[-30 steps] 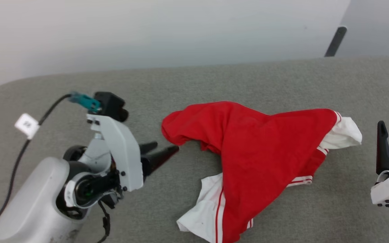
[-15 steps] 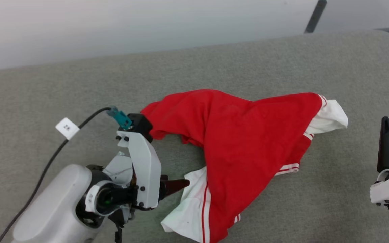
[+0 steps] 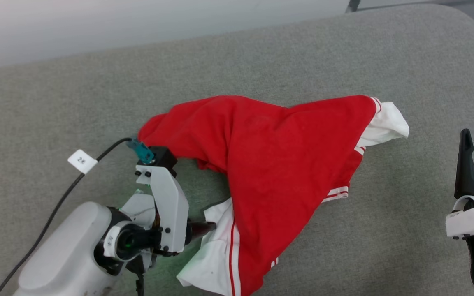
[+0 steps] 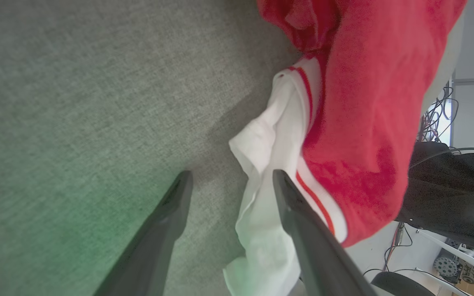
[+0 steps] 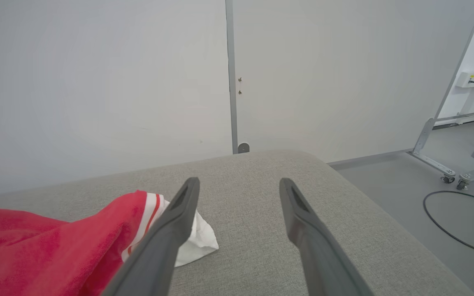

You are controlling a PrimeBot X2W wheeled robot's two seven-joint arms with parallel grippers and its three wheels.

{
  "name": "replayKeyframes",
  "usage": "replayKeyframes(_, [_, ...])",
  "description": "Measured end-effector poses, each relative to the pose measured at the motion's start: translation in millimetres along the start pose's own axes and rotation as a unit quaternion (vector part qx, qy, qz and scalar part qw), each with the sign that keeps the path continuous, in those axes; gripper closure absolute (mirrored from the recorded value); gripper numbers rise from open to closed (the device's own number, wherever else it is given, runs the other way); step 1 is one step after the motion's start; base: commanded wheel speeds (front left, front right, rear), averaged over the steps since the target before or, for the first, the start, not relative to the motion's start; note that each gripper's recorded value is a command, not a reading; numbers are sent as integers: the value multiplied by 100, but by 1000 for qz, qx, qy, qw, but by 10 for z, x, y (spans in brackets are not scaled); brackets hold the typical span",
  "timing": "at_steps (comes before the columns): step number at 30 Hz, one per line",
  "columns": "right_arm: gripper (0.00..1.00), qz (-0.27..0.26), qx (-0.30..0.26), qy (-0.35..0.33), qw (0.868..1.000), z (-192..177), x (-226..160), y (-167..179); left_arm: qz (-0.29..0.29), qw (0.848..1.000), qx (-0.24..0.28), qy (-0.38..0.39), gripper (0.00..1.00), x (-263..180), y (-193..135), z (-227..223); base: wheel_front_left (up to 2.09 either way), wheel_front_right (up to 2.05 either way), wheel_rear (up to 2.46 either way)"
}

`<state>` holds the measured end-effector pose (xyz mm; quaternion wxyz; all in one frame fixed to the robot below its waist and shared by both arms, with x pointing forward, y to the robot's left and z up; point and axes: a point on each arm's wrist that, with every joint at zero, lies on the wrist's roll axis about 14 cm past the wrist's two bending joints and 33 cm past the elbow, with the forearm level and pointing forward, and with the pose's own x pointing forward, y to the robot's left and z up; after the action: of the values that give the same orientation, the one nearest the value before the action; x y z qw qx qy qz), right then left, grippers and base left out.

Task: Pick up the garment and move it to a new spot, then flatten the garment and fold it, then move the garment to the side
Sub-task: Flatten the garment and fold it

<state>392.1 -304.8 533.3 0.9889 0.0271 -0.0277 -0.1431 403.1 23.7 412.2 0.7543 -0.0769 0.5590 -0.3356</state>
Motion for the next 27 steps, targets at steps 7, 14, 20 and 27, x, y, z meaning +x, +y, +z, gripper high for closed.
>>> replayKeyframes(7, [0,-9,-2,9,1000,-91,22,-53,-4,1000,-5,17,0,194,72,-39,0,0,0])
replayKeyframes(14, [0,-6,-1,7,1000,-94,74,-28,-2,999,-16,41,100,235,148,-130,0,0,0])
replayKeyframes(20, [0,0,-2,4,1000,-83,107,26,7,998,-12,56,100,96,208,-175,0,0,0])
replayKeyframes(27, [0,14,1,1,1000,-53,131,128,71,997,-1,29,100,-284,569,-72,0,0,0])
